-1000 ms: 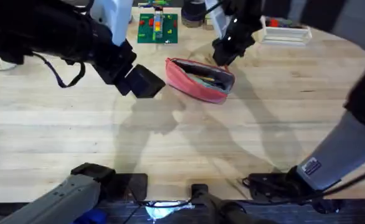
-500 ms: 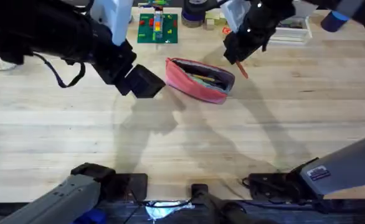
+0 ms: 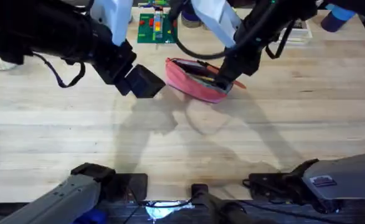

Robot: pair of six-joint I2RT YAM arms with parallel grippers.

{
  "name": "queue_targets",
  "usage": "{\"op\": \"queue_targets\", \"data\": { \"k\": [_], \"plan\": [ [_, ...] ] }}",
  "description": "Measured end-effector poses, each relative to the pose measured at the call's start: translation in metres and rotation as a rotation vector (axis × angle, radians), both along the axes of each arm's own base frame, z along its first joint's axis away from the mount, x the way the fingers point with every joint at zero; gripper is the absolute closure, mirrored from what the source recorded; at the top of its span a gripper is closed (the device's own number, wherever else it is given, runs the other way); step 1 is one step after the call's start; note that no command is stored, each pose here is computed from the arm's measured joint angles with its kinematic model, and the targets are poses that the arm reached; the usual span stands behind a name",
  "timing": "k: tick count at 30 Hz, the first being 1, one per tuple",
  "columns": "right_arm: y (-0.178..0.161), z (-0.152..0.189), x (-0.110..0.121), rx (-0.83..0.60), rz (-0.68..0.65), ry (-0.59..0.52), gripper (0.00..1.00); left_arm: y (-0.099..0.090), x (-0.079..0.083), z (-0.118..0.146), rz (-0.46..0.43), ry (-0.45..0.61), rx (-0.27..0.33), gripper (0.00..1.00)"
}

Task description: Unzip the bag, pick up the pens from the table one at a time and place them inside, then zip the bag closed.

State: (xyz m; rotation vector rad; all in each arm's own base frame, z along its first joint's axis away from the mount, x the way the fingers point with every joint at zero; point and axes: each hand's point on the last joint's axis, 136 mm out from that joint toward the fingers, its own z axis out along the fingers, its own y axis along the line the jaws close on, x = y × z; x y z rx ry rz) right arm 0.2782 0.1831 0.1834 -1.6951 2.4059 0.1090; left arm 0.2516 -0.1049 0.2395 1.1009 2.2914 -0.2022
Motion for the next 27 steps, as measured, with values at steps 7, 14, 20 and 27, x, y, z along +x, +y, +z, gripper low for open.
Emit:
{"op": "queue_targets", "data": {
  "k": [7, 14, 20, 27],
  "plan": [
    [0.005, 0.001, 0.001, 0.011, 0.122, -0.024, 0.968, 0.0, 0.0, 0.0, 0.0, 0.0, 0.0, 0.007],
    [0.006, 0.002, 0.004, 0.013, 0.155, -0.044, 0.968, 0.0, 0.0, 0.0, 0.0, 0.0, 0.0, 0.007],
    [0.009, -0.024, 0.017, -0.012, 0.154, 0.004, 0.968, 0.0, 0.0, 0.0, 0.0, 0.0, 0.0, 0.007],
    [0.016, -0.055, 0.039, -0.022, 0.16, 0.019, 0.968, 0.0, 0.0, 0.0, 0.0, 0.0, 0.0, 0.007]
  ]
}}
